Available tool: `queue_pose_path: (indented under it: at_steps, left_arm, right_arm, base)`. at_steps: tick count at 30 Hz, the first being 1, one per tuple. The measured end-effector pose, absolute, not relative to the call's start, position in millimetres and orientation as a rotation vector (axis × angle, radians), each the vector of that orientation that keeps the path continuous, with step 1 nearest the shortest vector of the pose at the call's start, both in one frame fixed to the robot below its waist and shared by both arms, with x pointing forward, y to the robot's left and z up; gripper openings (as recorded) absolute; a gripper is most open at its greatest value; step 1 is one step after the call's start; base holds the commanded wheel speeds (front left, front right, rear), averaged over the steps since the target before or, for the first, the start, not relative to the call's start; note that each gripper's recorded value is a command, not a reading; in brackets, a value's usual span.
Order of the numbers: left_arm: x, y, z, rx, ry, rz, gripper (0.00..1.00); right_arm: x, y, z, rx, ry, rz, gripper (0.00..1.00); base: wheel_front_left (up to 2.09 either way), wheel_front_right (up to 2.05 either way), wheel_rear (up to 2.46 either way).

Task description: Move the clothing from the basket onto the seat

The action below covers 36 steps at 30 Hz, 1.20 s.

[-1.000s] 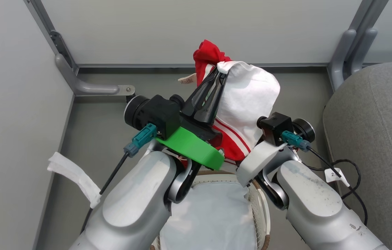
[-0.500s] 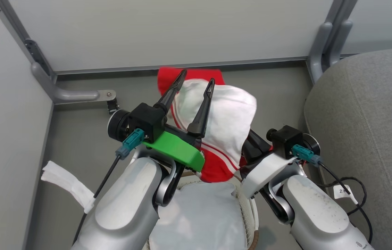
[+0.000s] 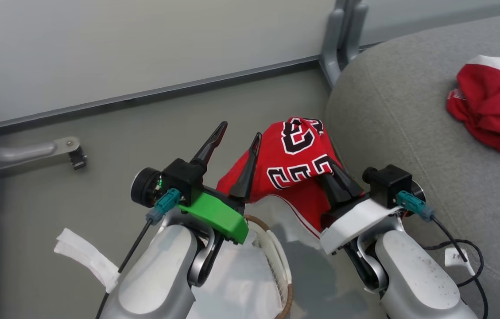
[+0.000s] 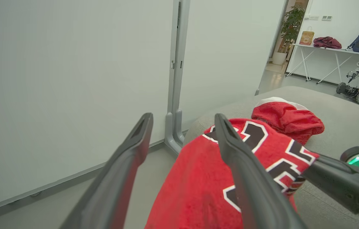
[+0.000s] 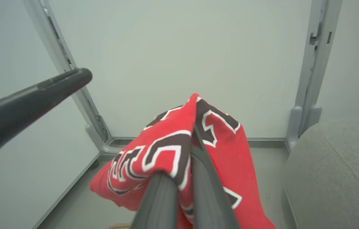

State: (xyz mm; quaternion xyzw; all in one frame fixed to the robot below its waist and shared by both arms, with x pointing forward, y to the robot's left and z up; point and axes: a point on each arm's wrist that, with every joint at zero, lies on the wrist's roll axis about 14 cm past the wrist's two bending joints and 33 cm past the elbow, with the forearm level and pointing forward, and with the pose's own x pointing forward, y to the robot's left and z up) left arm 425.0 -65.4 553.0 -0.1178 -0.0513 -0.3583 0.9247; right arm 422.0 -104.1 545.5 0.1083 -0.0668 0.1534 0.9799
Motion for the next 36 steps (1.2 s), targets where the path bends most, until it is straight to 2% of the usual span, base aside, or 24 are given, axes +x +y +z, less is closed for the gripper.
queue_pose_path:
  at_steps: [16,21,27,36]
  left_arm:
    - [381.8,-164.8,532.6,-0.270,-0.043,-1.041,1.00]
    - [370.1,-183.4,526.7,-0.285,-0.021,-1.112,1.00]
    - [370.2,-188.0,513.0,-0.297,0.015,-1.125,1.00]
    - [383.5,-178.2,477.0,-0.288,0.087,-1.096,1.00]
  right_arm:
    - [356.6,-244.5,550.1,0.232,-0.199,-0.122,0.00]
    - [341.0,-269.1,549.9,0.226,-0.208,-0.207,0.00]
    - [343.6,-282.5,548.8,0.184,-0.196,-0.242,0.00]
    - [388.0,-325.2,599.5,-0.037,-0.263,-0.241,0.00]
  base:
    - [0.00,0.00,0.00]
    - [0.00,0.00,0.00]
    - [0.00,0.00,0.00]
    - [0.00,0.00,0.00]
